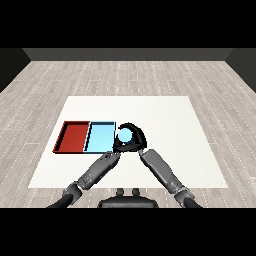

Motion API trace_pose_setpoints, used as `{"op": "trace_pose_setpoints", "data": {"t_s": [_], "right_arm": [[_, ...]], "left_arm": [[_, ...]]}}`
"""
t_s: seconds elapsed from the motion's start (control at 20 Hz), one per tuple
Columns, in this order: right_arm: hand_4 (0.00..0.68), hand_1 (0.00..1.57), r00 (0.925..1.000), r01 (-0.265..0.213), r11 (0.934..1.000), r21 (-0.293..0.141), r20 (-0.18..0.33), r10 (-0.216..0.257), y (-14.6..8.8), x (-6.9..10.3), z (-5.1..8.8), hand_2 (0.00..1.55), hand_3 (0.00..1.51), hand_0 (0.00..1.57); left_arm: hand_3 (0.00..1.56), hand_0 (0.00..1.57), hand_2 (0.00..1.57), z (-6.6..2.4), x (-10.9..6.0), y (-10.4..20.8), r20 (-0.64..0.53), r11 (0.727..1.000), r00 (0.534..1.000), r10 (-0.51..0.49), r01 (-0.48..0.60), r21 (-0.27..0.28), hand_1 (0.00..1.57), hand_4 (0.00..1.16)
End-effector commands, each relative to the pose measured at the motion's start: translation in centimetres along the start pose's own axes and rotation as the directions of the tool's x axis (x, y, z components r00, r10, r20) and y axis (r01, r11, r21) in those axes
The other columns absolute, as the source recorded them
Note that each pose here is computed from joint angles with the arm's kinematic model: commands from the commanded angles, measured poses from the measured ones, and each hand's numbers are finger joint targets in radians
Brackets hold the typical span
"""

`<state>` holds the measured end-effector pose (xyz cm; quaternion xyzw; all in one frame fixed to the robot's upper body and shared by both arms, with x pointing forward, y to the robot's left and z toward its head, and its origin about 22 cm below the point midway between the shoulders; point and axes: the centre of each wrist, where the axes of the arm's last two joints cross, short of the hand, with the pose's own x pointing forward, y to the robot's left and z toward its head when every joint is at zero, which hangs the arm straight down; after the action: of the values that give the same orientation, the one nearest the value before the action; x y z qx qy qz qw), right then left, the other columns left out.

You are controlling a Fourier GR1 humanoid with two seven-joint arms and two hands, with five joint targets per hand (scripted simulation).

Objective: Pick the blue can and put it in the blue box

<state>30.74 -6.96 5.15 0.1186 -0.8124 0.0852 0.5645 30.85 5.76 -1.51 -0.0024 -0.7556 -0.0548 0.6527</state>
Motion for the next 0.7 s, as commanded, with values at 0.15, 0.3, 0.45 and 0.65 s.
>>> {"op": "trace_pose_setpoints", "data": {"t_s": [0.15, 0.3, 0.45, 0.65], "right_arm": [[0.0, 0.0, 0.9991, -0.025, 0.9997, -0.005, -0.036, 0.025, 1.1, 0.6, 0.4, 0.0, 0.0, 0.0], [0.0, 0.0, 0.9968, -0.074, 0.9973, 0.0, -0.033, 0.074, -0.6, 0.6, -0.3, 0.0, 0.0, 0.0], [0.0, 0.0, 0.9994, -0.025, 0.9995, -0.019, -0.026, 0.024, -2.1, 0.2, 0.6, 0.0, 0.0, 0.0], [0.0, 0.0, 0.9998, -0.019, 0.9966, -0.081, 0.003, 0.02, -1.9, -0.3, -0.4, 0.0, 0.0, 0.0]], "left_arm": [[1.47, 1.57, 1.56, -1.15, 0.3, -0.3, 0.007, 1.0, 1.0, 0.016, -0.016, 0.016, 1.57, 1.14], [1.48, 1.57, 1.57, -0.51, 0.8, -0.1, 0.018, 0.999, 1.0, 0.013, -0.013, 0.029, 1.57, 1.14], [1.48, 1.57, 1.57, -0.01, 0.0, -0.5, 0.002, 0.999, 1.0, 0.02, -0.02, 0.03, 1.57, 1.14], [1.49, 1.57, 1.57, -0.71, 0.2, 0.1, 0.031, 0.999, 0.999, -0.004, 0.003, 0.051, 1.57, 1.15]]}}
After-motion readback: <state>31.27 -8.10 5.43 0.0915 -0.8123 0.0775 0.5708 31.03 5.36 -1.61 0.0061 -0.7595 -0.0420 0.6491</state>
